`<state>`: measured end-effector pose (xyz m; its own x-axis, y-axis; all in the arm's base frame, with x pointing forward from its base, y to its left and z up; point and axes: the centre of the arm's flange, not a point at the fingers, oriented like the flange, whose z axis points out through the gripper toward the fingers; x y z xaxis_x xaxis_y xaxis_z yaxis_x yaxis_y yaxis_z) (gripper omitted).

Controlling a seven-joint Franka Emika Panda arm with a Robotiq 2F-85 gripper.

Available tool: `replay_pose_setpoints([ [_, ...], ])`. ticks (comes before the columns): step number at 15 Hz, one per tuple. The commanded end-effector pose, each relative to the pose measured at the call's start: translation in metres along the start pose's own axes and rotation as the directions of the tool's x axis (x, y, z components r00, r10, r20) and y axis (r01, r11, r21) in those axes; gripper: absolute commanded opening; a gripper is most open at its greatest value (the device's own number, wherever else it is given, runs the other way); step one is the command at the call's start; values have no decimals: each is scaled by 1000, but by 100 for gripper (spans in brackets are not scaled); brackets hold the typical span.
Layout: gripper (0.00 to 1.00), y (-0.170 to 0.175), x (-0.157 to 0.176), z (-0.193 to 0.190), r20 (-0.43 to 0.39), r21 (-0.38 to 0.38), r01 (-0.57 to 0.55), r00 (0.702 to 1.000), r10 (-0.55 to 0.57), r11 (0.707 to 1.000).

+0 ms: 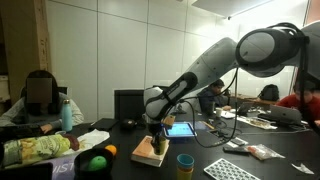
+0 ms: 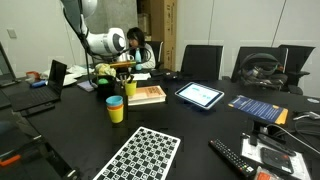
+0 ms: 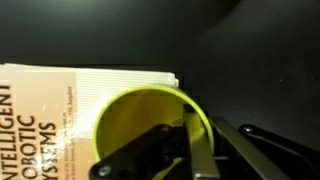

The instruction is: Stack the cups together

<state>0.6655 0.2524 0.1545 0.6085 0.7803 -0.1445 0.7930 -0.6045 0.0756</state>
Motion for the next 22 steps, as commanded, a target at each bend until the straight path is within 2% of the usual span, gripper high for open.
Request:
replay_pose_setpoints([
  [1,0,-17,-49,-18,13,-1,-79,997,79,997],
  [5,0,-44,-79,-20,60,60,-134,990,130,989],
  [8,0,-70,-100,-31,62,51,-156,986,152,986],
  [13,0,-100,-129,-61,13,14,-185,983,184,983],
  [18,0,-115,-147,-82,0,-7,-198,980,198,980],
  [22,0,-118,-152,-76,0,13,-164,987,164,986],
])
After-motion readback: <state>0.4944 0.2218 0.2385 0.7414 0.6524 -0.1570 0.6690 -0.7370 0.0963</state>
